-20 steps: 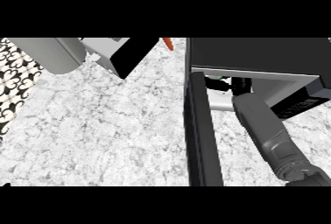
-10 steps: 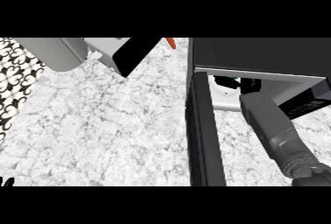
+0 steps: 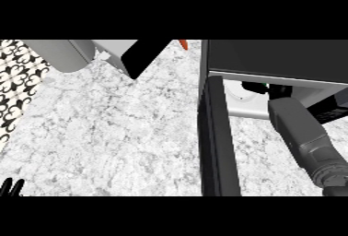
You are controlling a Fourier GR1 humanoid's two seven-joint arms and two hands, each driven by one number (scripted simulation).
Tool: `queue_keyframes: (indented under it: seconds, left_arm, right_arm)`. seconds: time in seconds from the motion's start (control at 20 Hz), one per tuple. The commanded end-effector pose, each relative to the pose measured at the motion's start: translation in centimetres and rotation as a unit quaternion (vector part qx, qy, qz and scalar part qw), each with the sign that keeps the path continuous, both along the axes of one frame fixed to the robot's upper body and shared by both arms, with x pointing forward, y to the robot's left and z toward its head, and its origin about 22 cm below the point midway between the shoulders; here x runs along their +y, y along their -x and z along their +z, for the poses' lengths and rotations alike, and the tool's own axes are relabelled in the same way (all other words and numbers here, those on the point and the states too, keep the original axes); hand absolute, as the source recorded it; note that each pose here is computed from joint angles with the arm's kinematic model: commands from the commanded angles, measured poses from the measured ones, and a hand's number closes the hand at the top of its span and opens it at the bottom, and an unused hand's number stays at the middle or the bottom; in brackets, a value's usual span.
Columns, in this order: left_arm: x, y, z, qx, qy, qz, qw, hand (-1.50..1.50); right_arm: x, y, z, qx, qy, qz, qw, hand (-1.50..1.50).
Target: Pick up the milk, place it into the microwave and close the microwave
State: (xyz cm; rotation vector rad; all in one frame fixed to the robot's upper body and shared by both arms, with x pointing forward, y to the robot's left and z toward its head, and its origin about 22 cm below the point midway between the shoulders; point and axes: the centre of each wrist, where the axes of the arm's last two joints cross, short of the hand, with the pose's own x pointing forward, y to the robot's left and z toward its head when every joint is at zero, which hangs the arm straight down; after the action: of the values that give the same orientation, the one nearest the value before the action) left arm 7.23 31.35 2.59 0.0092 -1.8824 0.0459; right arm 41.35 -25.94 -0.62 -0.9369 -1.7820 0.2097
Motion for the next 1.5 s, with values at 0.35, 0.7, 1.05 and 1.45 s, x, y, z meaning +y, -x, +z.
queue_keyframes:
  seconds: [0.35, 0.7, 1.05, 1.45]
  left_arm:
    - [0.3, -2.0, -0.1, 0.002, -0.003, -0.009, 1.0000, -1.50]
    - [1.0, -1.5, -0.6, 0.005, -0.008, -0.009, 0.9999, -1.50]
    - [0.7, -2.5, -1.2, 0.001, -0.012, -0.012, 0.9999, -1.50]
    - [1.0, -2.5, -1.4, 0.004, -0.006, -0.019, 0.9998, -1.50]
  right_arm:
    - [1.6, 0.6, -1.3, 0.018, 0.068, 0.013, 0.997, -1.50]
    - [1.4, -0.3, 0.2, -0.009, 0.072, 0.002, 0.997, -1.50]
    - [2.8, -0.5, 0.2, 0.004, 0.062, 0.024, 0.998, -1.50]
    - [4.2, -0.5, -0.1, 0.007, 0.055, 0.044, 0.997, -1.50]
